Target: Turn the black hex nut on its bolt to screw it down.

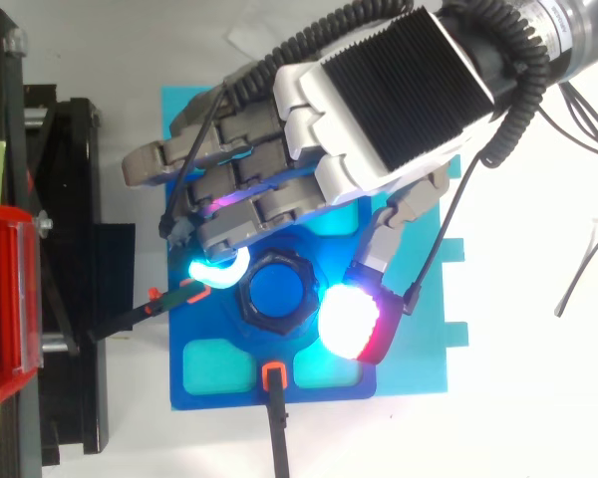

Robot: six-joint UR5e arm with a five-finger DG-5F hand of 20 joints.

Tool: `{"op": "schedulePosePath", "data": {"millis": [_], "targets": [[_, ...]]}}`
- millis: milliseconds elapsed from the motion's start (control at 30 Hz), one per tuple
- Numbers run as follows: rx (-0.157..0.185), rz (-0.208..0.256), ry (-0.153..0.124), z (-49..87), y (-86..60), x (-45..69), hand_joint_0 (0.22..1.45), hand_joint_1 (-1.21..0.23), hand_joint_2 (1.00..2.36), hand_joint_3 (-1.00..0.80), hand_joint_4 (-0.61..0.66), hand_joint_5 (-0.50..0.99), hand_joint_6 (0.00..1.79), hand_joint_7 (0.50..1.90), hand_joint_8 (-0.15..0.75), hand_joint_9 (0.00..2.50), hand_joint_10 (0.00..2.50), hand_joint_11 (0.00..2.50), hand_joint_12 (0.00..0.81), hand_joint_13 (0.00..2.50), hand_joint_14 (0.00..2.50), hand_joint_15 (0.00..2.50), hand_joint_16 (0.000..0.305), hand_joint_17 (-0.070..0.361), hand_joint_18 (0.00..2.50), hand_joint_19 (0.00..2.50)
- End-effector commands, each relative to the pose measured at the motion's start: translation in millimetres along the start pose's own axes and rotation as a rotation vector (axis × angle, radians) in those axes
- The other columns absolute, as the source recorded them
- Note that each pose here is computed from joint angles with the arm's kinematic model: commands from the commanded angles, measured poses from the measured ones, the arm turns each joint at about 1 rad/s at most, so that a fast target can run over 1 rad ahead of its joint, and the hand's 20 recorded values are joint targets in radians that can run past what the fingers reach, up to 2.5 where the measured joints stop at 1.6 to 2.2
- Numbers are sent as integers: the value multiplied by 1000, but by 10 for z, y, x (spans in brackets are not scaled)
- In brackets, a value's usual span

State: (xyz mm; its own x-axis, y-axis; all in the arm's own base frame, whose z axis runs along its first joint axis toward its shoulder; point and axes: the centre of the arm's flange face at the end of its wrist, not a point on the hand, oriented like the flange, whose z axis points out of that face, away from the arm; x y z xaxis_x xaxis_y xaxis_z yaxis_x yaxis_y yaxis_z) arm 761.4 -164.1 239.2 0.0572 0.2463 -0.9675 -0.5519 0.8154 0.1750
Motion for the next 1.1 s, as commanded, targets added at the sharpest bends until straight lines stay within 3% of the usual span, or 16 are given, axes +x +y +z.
{"op": "schedulePosePath", "data": {"millis": [0, 167, 400, 667, 933, 1067], "targets": [[-9, 4, -9, 36, 17, -15, 373, -375, 1000, -500, 337, -84, 502, 1224, 324, 717, 10, 300, 425, 447, 0, 9, 72, 162, 544, 389], [-23, 3, -29, 179, 64, -139, 366, -474, 1000, -500, 336, -92, 502, 1205, 315, 706, 9, 294, 426, 446, 0, 15, 72, 162, 543, 391], [-30, 2, -29, 345, 220, -80, 329, -633, 1000, -500, 361, -145, 503, 1040, 315, 653, 10, 298, 438, 430, 0, 6, 76, 170, 540, 378], [-19, 10, -14, 482, 377, 10, 320, -675, 1000, -500, 341, -163, 503, 974, 308, 619, 9, 292, 436, 408, 0, 4, 77, 173, 529, 376], [-15, 15, 5, 477, 400, 39, 408, -736, 1000, -500, 304, -167, 503, 1004, 274, 588, 10, 298, 397, 375, 0, 4, 67, 151, 464, 390], [-2, 18, 14, 394, 345, 69, 450, -737, 1000, -500, 280, -163, 503, 1043, 259, 578, 13, 289, 378, 363, 0, 1, 62, 140, 443, 405]]}}
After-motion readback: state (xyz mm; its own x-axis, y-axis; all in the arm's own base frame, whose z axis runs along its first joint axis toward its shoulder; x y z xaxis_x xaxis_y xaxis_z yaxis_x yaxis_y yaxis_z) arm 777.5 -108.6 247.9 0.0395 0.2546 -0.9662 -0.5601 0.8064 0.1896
